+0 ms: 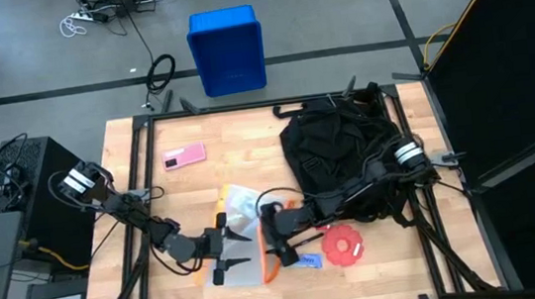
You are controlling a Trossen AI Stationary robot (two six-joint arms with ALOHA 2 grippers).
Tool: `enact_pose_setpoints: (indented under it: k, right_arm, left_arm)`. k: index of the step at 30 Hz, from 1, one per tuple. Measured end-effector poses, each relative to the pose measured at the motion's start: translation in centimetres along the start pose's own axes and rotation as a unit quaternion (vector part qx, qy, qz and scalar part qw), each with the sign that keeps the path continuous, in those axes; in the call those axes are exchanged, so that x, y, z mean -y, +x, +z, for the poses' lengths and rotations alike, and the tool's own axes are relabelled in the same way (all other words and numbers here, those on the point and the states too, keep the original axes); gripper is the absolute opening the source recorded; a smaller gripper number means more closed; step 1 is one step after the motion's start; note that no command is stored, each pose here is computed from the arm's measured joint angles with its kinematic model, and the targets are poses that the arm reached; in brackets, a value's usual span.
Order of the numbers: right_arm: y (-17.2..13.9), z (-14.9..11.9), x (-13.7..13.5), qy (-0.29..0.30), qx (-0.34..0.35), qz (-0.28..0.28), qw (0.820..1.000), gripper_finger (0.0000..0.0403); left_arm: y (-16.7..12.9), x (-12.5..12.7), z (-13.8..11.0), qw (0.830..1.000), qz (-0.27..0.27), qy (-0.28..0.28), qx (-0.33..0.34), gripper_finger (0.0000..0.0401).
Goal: Unpack backpack
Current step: Remove the earphones pack from the zip bag
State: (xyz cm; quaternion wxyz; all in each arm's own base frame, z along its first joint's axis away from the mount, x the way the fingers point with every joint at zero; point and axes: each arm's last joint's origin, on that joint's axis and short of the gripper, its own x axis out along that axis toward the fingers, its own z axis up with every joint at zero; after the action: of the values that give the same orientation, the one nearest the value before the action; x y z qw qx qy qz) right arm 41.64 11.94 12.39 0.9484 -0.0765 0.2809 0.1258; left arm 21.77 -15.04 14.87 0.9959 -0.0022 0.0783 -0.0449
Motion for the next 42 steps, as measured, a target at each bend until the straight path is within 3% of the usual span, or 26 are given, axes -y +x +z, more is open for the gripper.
enact_pose_setpoints:
  k: [7, 14, 19, 26, 34, 42]
  right_arm:
    - [3.2, 0.8, 0.8, 0.021, -0.068, -0.038, 0.997, 0.0254]
    - [4.1, 0.4, 1.6, 0.042, -0.068, -0.039, 0.996, 0.0255]
    - [4.0, 0.1, 2.6, 0.063, -0.072, -0.054, 0.994, 0.0184]
    - [4.0, 0.1, 2.9, 0.041, -0.074, -0.058, 0.995, 0.0016]
    - [1.9, 1.4, 2.7, 0.039, -0.104, -0.063, 0.992, 0.0002]
    - [-2.0, 3.4, 0.3, 0.014, -0.163, -0.068, 0.984, 0.0000]
  left_arm:
    - [-0.8, 0.3, 0.2, 1.000, -0.009, 0.003, -0.025, 0.0216]
    - [-2.1, 0.7, 0.4, 0.999, 0.012, 0.005, -0.050, 0.0215]
    - [-2.5, 0.8, 0.3, 0.998, 0.028, 0.001, -0.055, 0.0215]
    - [-2.5, 0.8, 0.3, 0.998, 0.030, 0.000, -0.054, 0.0215]
    - [-2.5, 0.8, 0.2, 0.998, 0.031, 0.002, -0.059, 0.0215]
    - [-2.5, 0.8, 0.1, 0.998, 0.032, -0.005, -0.062, 0.0215]
